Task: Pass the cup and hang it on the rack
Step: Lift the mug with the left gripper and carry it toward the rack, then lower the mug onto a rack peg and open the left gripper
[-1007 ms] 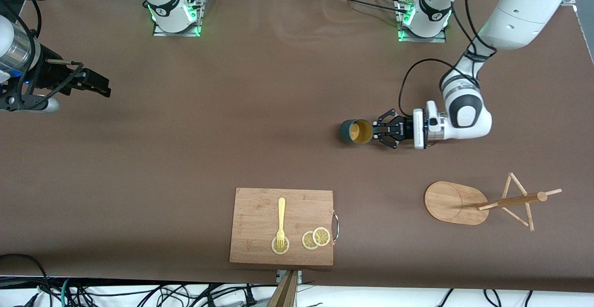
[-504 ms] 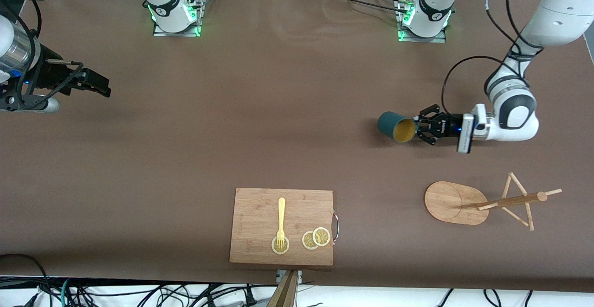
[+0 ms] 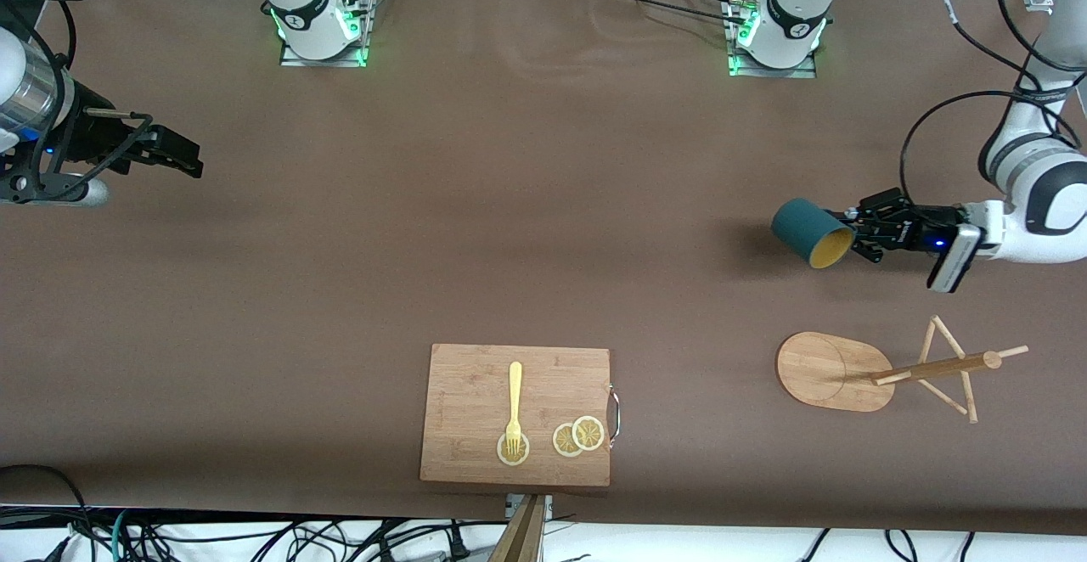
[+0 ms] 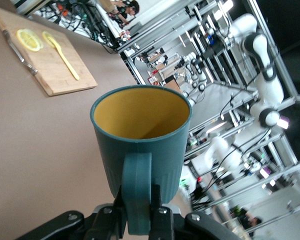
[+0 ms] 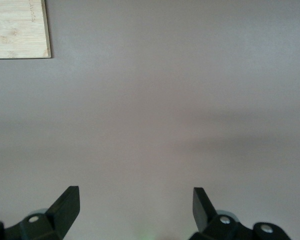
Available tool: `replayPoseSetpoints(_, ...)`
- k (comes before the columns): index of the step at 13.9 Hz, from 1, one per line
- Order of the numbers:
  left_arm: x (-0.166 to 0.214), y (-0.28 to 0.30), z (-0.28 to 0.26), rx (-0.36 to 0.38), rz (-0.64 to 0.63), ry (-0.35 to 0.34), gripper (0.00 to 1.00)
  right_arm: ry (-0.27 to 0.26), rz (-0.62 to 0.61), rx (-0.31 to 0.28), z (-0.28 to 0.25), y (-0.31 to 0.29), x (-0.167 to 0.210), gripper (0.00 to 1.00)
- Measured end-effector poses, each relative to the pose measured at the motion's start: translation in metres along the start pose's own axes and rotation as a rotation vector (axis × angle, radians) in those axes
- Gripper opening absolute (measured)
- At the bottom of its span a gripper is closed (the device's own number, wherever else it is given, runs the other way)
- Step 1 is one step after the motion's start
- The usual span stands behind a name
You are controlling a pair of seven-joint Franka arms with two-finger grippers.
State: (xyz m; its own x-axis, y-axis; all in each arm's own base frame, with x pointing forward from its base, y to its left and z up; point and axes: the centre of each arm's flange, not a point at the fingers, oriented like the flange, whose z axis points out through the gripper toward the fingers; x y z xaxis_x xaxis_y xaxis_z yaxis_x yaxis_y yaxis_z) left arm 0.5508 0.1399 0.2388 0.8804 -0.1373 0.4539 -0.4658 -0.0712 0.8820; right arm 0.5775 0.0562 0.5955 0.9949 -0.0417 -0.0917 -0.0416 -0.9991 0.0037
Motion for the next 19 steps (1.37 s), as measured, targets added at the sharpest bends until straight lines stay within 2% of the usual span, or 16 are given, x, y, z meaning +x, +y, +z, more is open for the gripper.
replayPoseSetpoints(7, -0.009, -0.020, -0.057, -0.059, -0.349, 0.109, 0.21, 0.000, 0.000, 0.000, 0.000, 0.000, 0.000, 1.00)
replayPoseSetpoints(11, 0.016, -0.003, -0.082, -0.070, -0.489, 0.143, 0.21, 0.000, 0.000, 0.000, 0.000, 0.000, 0.000, 1.00)
replayPoseSetpoints(19, 0.048, -0.005, -0.099, -0.158, -0.803, 0.217, 0.21, 0.000, 0.000, 0.000, 0.000, 0.000, 0.000, 1.00)
